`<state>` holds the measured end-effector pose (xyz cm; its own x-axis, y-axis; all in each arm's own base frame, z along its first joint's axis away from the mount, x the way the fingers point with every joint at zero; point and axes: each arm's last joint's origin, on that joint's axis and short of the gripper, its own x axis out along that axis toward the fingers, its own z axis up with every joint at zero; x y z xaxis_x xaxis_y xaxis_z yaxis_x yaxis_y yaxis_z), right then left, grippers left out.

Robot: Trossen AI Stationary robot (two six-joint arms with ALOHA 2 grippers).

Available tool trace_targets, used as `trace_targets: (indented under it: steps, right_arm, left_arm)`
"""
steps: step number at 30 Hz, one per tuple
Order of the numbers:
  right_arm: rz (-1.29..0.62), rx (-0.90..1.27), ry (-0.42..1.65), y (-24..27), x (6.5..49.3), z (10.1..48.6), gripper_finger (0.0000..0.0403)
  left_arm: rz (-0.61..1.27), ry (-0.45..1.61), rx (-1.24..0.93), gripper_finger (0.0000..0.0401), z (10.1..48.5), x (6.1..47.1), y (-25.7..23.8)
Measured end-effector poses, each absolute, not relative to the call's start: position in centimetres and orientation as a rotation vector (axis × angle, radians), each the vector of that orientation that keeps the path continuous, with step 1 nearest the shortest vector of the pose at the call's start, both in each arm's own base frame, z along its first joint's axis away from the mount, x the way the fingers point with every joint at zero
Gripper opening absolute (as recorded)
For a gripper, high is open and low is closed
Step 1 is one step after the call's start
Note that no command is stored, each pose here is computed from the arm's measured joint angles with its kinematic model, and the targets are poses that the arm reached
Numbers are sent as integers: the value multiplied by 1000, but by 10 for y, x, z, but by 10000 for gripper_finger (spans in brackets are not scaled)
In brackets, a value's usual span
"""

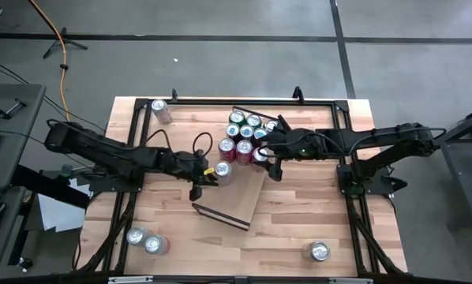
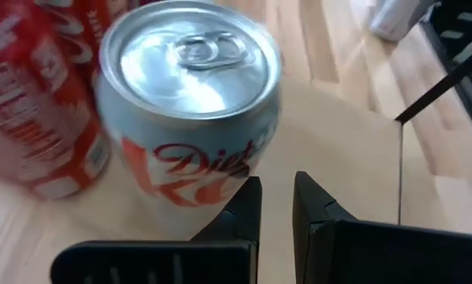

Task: Place canned beverage on shelf
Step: Put the bottom left red and silver soda can on the shelf, then put the bottom red and silver soda can on the shelf aligned with the other red and silver soda can

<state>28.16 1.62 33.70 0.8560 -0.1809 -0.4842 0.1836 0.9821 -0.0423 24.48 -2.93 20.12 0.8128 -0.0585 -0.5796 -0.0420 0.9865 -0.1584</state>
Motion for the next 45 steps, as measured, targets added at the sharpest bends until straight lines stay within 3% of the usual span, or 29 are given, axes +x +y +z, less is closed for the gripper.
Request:
trace_targets:
  steps: [12,29,36,45]
  right_arm:
    - [-199,31,505,16,282,337,369]
    - [-181,75,526,18,277,337,369]
    - [-49,317,761,30,234,338,369]
    - [214,789,1097,82,203,336,369]
  left_arm:
    - [-63,555,-135,0,200,256,-27]
    - [93,528,-105,0,205,253,-16]
    - [85,340,-288,0,250,225,-16]
    - [398,10,-310,0,300,176,-5]
